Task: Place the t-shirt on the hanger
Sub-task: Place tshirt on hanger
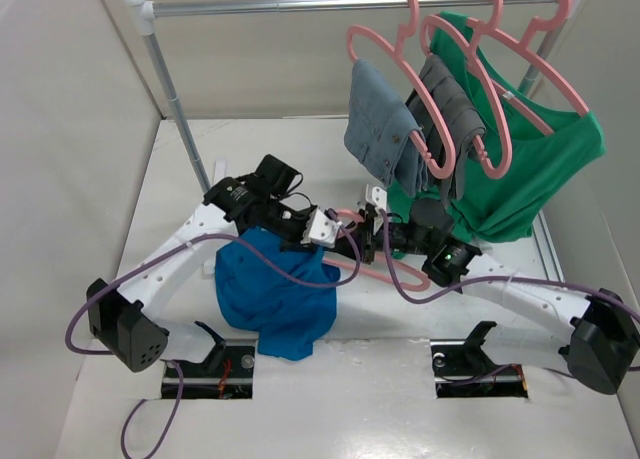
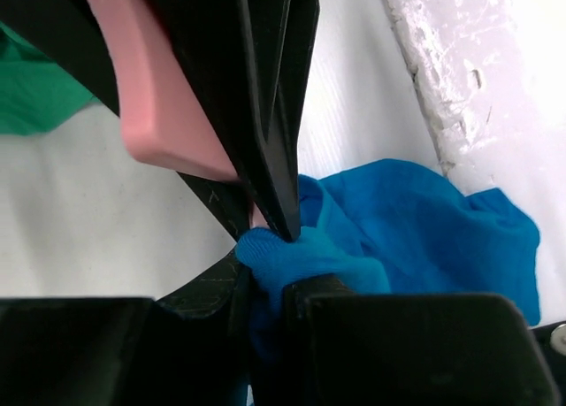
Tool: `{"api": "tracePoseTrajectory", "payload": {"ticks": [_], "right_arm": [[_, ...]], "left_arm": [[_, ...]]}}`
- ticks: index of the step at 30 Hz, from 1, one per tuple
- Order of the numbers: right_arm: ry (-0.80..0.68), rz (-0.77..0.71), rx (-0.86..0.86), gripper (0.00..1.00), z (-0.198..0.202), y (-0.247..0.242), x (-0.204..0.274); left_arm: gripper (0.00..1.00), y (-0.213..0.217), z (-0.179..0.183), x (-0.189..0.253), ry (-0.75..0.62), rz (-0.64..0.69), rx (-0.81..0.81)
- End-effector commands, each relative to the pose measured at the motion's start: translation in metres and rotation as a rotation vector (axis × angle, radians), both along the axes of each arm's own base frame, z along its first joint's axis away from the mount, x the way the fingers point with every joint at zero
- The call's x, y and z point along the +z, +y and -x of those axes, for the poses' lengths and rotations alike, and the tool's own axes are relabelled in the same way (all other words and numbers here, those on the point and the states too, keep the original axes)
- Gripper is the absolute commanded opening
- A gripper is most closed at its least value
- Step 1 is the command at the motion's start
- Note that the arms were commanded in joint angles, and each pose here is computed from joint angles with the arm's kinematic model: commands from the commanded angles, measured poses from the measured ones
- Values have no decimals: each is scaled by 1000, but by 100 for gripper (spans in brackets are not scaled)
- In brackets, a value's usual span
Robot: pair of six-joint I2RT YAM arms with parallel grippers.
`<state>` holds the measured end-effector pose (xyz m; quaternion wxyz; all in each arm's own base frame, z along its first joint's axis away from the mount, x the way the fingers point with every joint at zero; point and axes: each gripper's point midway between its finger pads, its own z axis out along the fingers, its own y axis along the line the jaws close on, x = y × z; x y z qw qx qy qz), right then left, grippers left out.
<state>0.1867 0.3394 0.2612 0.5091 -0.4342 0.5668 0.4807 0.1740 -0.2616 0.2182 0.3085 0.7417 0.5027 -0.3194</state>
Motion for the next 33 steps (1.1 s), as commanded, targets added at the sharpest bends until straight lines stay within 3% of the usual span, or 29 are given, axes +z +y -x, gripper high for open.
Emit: {"api": "tracePoseTrajectory", "payload": {"ticks": [1,3,4,5,8,12,18,21,24,27,33], "right_arm": [[-71,-58,-70,7,-13,-3,26],[-51,-35,-70,26,-12,-5,23],[-41,-25,-70,45,-11,-5,20],[-31,1,-69,51,-9,-8,11],[-14,19,-60,65,0,-15,2],[-1,34,-84,72,7,-28,-4],[34,56,-198,75,-7,-40,-20],[102,143,-220,73,-20,-32,-49],[186,243,-207,63,-34,-16,-87],[251,347,-162,63,-34,3,-126],[250,461,-118,67,-32,29,-155]], "left_arm": [[0,2,32,21,-55,54,-157],[0,11,28,18,-132,21,-160],[0,18,29,8,-160,-3,-184],[0,24,32,7,-196,-12,-196],[0,41,39,-13,-232,-74,-239],[0,55,49,-28,-236,-109,-267],[0,63,51,-37,-298,-124,-302],[0,63,50,-34,-303,-117,-288],[0,61,53,-34,-299,-107,-299],[0,61,54,-32,-308,-102,-298],[0,62,55,-28,-309,-89,-265]]}}
